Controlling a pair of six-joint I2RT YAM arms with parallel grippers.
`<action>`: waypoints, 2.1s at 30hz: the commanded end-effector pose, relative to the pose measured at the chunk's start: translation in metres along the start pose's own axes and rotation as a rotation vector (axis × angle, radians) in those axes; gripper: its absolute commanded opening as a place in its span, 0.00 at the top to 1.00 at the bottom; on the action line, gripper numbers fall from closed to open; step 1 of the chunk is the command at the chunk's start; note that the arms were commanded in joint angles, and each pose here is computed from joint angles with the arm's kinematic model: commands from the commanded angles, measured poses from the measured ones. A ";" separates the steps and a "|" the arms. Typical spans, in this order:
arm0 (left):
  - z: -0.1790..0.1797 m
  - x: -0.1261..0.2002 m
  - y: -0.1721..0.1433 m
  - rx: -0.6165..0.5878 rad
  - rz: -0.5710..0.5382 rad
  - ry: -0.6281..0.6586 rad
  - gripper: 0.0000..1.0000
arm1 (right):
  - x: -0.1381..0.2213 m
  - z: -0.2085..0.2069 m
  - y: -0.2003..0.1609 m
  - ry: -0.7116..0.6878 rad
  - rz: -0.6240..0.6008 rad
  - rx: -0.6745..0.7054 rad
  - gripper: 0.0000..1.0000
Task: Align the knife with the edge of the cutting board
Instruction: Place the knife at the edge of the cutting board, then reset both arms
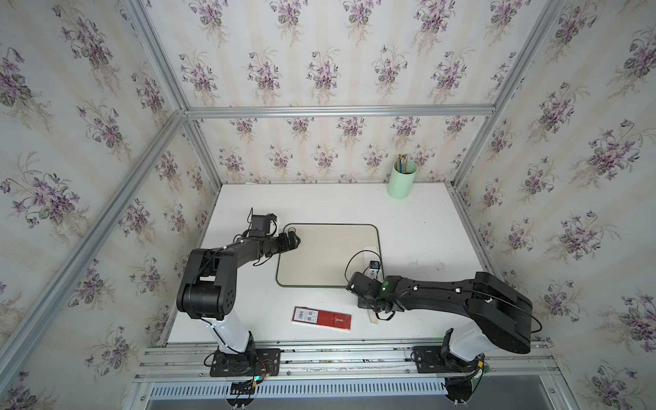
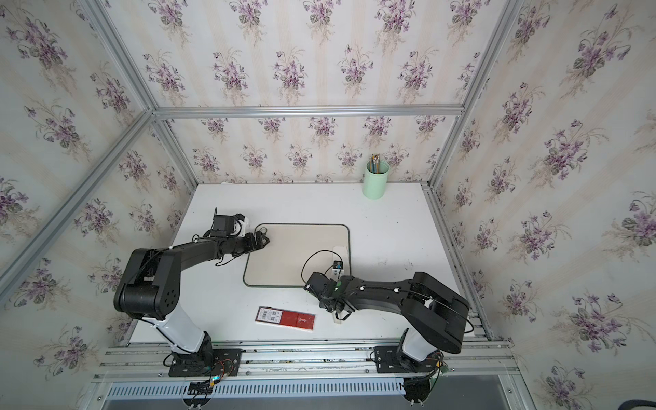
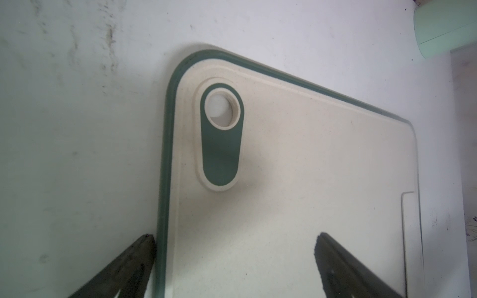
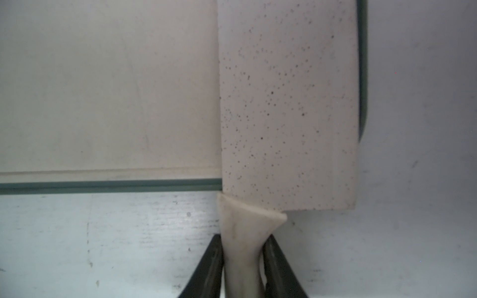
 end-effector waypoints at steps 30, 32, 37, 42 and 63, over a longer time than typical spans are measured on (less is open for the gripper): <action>0.001 0.109 -0.009 -0.060 -0.368 0.320 0.00 | 0.126 -0.041 0.194 0.172 -0.657 0.037 0.16; 0.004 0.132 -0.017 -0.076 -0.465 0.402 0.01 | 0.118 -0.061 0.200 0.189 -0.740 0.033 0.13; 0.013 0.165 -0.036 -0.144 -0.650 0.551 0.01 | 0.089 -0.124 0.185 0.094 -0.891 -0.056 0.06; 0.023 0.150 -0.046 -0.247 -0.681 0.602 0.00 | 0.056 -0.174 0.152 -0.073 -1.044 -0.040 0.00; 0.045 0.063 -0.003 -0.485 -0.605 0.563 0.01 | 0.011 -0.190 0.197 0.055 -1.076 -0.051 0.03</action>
Point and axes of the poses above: each gripper's point midway between its finger pads, its own x axis back along the fingers, its own z axis along the line the jaws close on, y = z × x, the point moved 7 cm from there along x, back along the fingers, and after that the axes turned 8 degrees about -x, right-handed, at the moved point
